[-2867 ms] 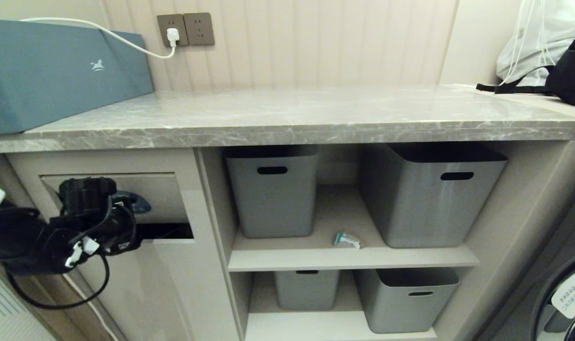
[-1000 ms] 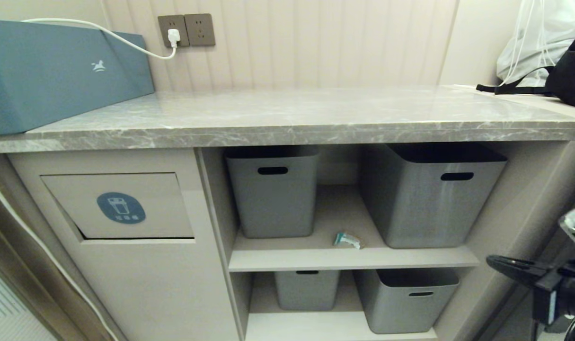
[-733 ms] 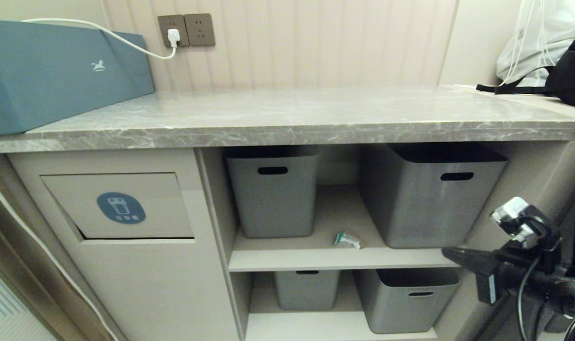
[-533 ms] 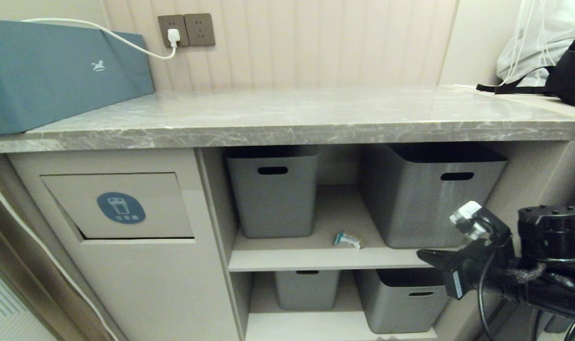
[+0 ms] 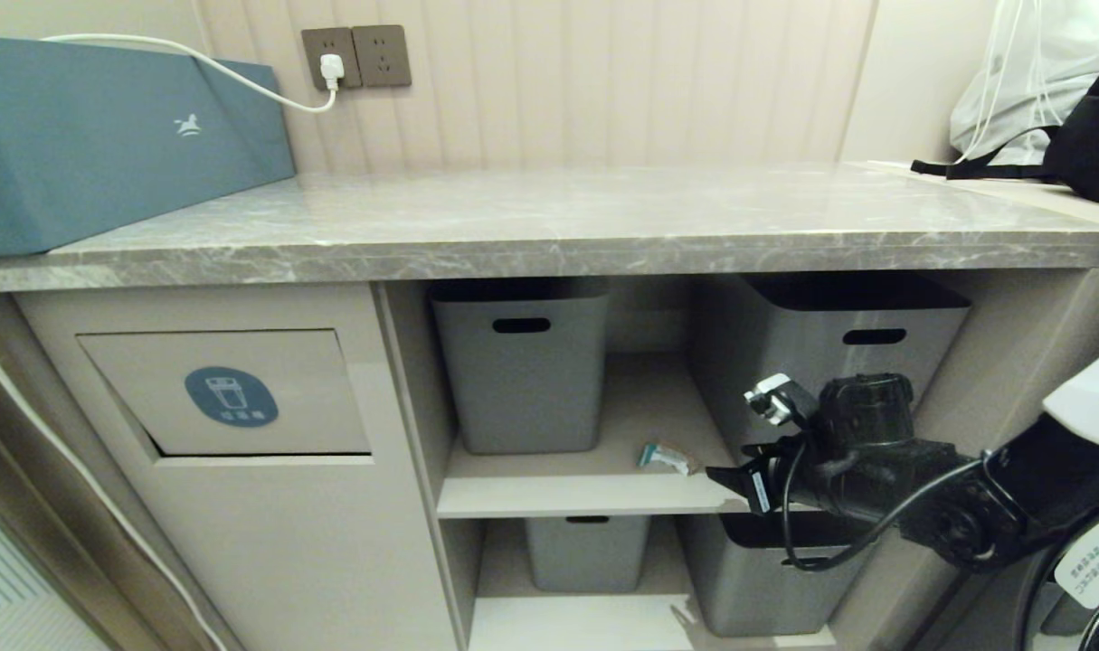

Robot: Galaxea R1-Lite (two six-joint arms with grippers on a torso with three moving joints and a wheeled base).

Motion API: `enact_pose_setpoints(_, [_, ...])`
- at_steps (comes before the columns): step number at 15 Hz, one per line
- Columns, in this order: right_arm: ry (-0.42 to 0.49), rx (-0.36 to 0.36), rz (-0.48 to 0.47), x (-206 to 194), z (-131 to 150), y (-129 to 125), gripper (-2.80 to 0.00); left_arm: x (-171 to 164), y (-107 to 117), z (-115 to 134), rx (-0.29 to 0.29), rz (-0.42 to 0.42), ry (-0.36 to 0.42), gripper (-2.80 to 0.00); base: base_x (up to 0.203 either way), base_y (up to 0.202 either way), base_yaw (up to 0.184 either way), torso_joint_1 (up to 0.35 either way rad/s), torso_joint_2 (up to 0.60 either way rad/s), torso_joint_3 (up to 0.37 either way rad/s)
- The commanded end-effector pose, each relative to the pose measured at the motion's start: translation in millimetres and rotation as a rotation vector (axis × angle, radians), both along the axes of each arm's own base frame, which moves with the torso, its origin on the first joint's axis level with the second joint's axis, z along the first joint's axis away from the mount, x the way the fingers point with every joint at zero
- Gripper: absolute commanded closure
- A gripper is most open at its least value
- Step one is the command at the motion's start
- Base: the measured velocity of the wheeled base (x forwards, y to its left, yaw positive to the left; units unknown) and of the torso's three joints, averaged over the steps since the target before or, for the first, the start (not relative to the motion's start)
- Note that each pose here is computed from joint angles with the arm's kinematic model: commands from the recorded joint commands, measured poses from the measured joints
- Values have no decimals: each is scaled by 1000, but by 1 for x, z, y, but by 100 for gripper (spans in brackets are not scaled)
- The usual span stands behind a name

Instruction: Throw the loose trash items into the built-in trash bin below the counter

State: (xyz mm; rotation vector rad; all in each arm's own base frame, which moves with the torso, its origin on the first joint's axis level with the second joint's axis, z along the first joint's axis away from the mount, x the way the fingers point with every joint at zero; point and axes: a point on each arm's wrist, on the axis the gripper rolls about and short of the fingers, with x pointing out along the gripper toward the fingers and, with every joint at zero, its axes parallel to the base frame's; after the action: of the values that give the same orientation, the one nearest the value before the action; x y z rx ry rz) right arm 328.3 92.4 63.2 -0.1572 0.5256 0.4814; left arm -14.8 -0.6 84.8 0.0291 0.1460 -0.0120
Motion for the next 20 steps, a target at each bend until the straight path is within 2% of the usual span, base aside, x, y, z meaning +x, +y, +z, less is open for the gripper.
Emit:
enact_pose_setpoints(1, [51,-12,-2,25,-34,6,-280,-8,0,-1,2,0,-92,0,0,0,0,0,0,0])
enact_pose_setpoints(3, [57,-14,-10,42,-50,8,-280,-11,0,-3,3,7,-131,0,0,0,0,0,0,0])
enact_pose_setpoints(8, [16,2,-105,86,-68,-6,-280,-11,0,-6,-2,9,-120,0,0,0,0,0,0,0])
enact_pose_setpoints(16, [-5,-1,-126,116,-98,-5,-280,-11,0,-6,-2,8,-118,0,0,0,0,0,0,0])
enact_pose_setpoints(20, [-37,-3,-141,127,-98,-2,-280,-11,0,-6,-2,8,-117,0,0,0,0,0,0,0])
